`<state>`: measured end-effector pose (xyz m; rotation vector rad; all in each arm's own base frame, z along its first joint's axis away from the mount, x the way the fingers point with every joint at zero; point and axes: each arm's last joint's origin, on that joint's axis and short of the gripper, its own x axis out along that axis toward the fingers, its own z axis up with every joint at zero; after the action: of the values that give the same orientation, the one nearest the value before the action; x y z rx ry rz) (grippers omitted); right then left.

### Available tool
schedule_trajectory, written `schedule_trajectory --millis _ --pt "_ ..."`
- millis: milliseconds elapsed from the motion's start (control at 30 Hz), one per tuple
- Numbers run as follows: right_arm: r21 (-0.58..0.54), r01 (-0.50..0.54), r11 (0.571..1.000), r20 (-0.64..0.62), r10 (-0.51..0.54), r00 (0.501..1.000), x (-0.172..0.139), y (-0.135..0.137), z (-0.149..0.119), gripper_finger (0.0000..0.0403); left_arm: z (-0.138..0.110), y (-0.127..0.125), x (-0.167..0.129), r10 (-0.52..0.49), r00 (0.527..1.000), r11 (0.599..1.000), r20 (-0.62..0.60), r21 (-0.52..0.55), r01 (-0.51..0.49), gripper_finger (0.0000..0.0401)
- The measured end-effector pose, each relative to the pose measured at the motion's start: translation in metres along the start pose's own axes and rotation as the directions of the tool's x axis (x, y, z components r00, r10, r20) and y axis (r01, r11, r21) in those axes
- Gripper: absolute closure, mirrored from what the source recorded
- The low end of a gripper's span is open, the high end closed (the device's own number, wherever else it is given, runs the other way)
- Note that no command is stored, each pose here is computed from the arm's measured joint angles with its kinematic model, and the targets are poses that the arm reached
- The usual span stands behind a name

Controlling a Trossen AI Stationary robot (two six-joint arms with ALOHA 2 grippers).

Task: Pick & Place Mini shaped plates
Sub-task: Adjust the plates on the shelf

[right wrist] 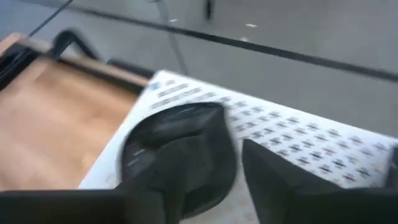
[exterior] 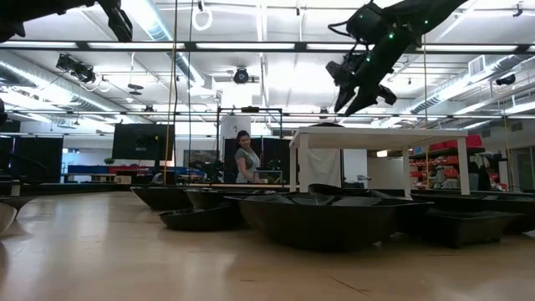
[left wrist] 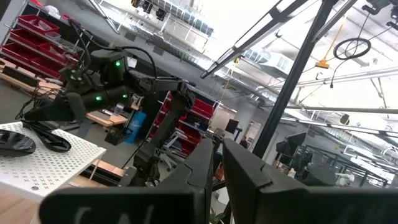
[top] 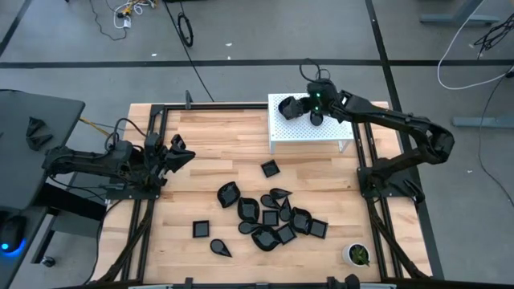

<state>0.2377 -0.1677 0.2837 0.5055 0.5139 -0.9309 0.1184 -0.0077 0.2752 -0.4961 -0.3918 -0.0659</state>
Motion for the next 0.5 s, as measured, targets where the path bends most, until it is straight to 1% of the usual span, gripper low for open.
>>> schedule_trajectory --millis 133,200,267,333,367,433,500 --pt "-0.132 -0.12 0.984 -0.016 0.118 0.993 -0.016 0.01 -0.002 0.0209 0.0 0.0 0.0 0.0 1.0 1.0 0.0 0.0 0.0 0.036" --pt "-0.156 -0.154 0.976 -0.027 0.151 0.988 -0.029 0.014 -0.004 0.0203 0.0 0.0 0.0 0.0 1.0 1.0 0.0 0.0 0.0 0.036" --pt "-0.156 -0.16 0.975 -0.07 0.151 0.986 -0.042 0.014 -0.01 0.0202 0.0 0.0 0.0 0.0 1.0 1.0 0.0 0.0 0.0 0.036" --pt "-0.131 -0.136 0.982 -0.14 0.117 0.983 -0.053 0.009 -0.018 0.0206 0.0 0.0 0.0 0.0 1.0 1.0 0.0 0.0 0.0 0.036" --pt "-0.106 -0.101 0.989 -0.18 0.081 0.98 -0.058 0.005 -0.022 0.0208 0.0 0.0 0.0 0.0 1.0 1.0 0.0 0.0 0.0 0.036" --pt "-0.071 0.001 0.998 -0.26 -0.019 0.965 -0.066 -0.005 -0.032 0.0215 0.0 0.0 0.0 0.0 1.0 1.0 0.0 0.0 0.0 0.036" --pt "-0.082 0.099 0.992 -0.312 -0.12 0.943 -0.07 -0.012 -0.039 0.0224 0.0 0.0 0.0 0.0 1.0 1.0 0.0 0.0 0.0 0.036"
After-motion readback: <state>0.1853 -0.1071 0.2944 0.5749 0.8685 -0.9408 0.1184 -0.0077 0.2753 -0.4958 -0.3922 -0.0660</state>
